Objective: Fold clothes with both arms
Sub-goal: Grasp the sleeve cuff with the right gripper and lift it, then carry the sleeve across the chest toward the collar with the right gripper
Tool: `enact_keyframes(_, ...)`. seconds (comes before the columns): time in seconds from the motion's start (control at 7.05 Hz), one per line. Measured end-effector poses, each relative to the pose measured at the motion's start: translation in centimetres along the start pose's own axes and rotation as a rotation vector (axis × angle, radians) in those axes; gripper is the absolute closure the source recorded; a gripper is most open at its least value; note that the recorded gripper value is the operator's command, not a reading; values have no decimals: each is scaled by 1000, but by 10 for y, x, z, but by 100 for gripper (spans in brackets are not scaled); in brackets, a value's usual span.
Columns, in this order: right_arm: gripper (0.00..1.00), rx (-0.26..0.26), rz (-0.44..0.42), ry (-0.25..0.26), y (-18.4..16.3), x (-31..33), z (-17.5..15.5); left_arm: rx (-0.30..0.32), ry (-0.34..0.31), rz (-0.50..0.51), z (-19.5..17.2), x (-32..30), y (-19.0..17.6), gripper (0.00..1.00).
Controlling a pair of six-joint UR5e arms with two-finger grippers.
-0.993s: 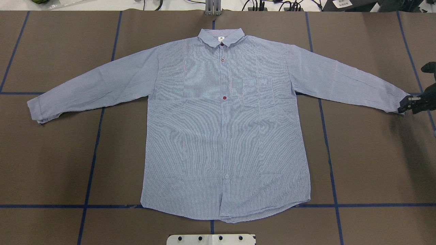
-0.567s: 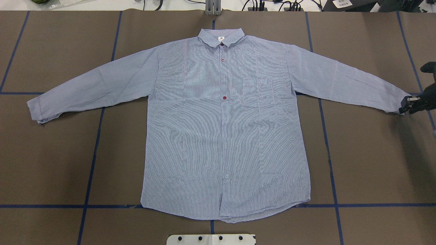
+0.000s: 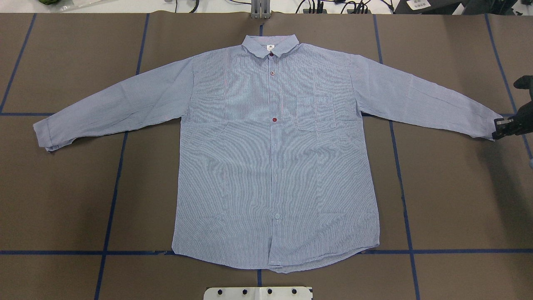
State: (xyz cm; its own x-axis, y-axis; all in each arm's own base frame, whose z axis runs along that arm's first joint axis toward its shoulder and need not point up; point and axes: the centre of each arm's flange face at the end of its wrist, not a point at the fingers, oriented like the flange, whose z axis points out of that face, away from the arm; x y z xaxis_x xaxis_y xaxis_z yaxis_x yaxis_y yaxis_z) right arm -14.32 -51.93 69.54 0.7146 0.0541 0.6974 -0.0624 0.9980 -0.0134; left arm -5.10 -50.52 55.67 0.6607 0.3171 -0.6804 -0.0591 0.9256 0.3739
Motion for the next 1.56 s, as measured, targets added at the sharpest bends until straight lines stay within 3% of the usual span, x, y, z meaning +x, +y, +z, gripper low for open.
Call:
enact_keyframes(0.43, 100, 27, 1, -18, -4, 1, -17, 1, 0, 1, 0, 0, 0, 0)
enact_keyframes(0.85, 100, 132, -66, -83, -9, -36, -78, 3, 0, 3, -1, 1, -1, 0)
enact_keyframes(1.13, 100, 197, -157, -168, -26, -106, -132, 0, 0, -1, 0, 0, 0, 0)
enact_keyframes(1.28, 100, 197, -197, -220, -44, -153, -157, -1, 0, -3, 1, -1, 0, 0)
enact_keyframes(1.56, 100, 148, -272, -301, -75, -269, -192, -3, 0, -3, 1, -1, 1, 0)
